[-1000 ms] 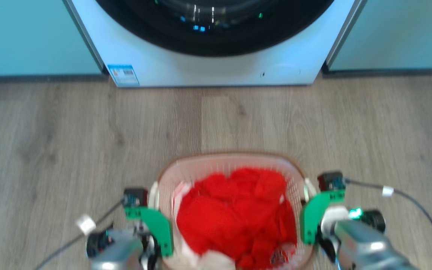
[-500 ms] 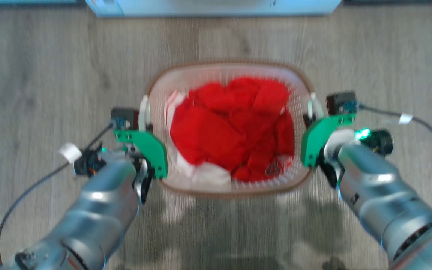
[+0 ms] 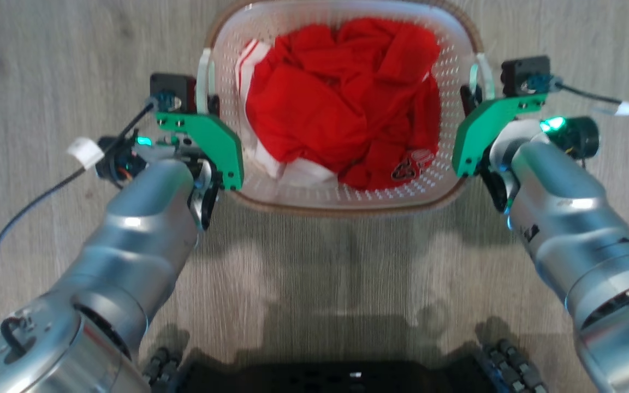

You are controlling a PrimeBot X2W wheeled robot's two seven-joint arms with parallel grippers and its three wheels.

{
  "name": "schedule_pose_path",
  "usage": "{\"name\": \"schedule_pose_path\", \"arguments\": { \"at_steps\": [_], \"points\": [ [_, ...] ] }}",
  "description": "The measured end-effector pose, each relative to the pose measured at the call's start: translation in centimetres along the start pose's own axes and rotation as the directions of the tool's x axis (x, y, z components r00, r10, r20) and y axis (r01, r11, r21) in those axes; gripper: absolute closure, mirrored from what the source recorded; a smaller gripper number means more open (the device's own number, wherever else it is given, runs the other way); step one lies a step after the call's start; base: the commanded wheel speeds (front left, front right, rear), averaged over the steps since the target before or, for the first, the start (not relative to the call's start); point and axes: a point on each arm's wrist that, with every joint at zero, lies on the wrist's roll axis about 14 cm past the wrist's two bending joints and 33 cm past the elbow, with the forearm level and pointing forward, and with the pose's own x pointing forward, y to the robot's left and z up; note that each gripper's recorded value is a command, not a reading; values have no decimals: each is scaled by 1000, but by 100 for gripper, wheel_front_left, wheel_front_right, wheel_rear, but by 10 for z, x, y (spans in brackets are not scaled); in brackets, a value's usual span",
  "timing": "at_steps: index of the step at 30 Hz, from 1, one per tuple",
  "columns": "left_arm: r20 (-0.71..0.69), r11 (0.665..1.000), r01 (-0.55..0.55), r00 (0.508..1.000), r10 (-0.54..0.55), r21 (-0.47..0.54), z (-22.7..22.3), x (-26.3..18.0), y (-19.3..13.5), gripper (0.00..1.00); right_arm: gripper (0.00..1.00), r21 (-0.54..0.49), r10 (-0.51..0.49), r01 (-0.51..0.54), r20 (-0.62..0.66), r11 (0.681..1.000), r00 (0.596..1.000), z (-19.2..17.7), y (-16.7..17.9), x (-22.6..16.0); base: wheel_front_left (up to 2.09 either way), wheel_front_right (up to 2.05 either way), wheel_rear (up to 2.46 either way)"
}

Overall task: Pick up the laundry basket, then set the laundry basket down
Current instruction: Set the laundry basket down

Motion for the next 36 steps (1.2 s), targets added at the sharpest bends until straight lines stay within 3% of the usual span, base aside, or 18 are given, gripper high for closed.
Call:
{"name": "schedule_pose_path", "arguments": {
  "at_steps": [13, 36],
  "points": [
    [-60, 1000, 18, 998, -19, -13, -32, 27, -1, 100, 100, 9, -28, 29, -68, 1000, 997, -39, -18, 27, 0, 0, 0],
    [-73, 999, 25, 997, -27, -24, -41, 33, -2, 100, 100, 8, -39, 39, -88, 999, 995, -52, -22, 35, 0, 0, 0]
  ]
}}
